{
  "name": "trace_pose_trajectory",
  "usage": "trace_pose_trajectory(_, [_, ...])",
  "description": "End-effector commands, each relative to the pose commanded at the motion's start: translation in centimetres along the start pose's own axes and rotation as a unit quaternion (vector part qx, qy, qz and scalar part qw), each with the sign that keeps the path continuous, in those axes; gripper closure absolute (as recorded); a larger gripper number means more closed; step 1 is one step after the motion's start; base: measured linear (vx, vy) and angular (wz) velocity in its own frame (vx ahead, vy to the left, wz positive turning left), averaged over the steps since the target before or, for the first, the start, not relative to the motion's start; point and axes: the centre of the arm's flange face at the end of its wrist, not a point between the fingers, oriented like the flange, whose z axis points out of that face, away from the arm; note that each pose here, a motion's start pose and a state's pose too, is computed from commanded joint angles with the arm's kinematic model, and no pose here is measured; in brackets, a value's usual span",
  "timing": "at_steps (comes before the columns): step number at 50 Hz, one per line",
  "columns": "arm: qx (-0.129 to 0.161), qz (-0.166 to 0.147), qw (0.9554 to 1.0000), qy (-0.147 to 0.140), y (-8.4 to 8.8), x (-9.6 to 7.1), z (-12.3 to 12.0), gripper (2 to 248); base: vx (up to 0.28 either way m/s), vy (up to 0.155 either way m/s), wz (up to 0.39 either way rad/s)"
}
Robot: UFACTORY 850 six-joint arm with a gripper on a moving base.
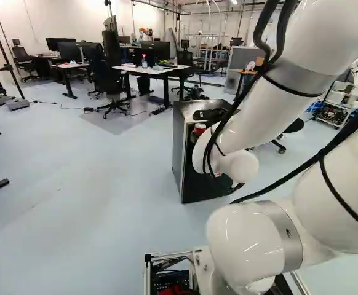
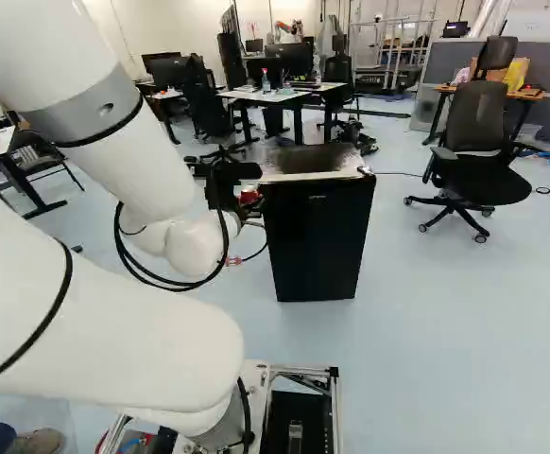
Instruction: Grab a drink from the fridge
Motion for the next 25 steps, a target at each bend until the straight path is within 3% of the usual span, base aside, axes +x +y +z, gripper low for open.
trace_pose_trajectory(25, [0.0, 0.0, 1.0, 0.0, 0.0, 0.0, 0.0, 155, 0.0, 0.0, 0.0])
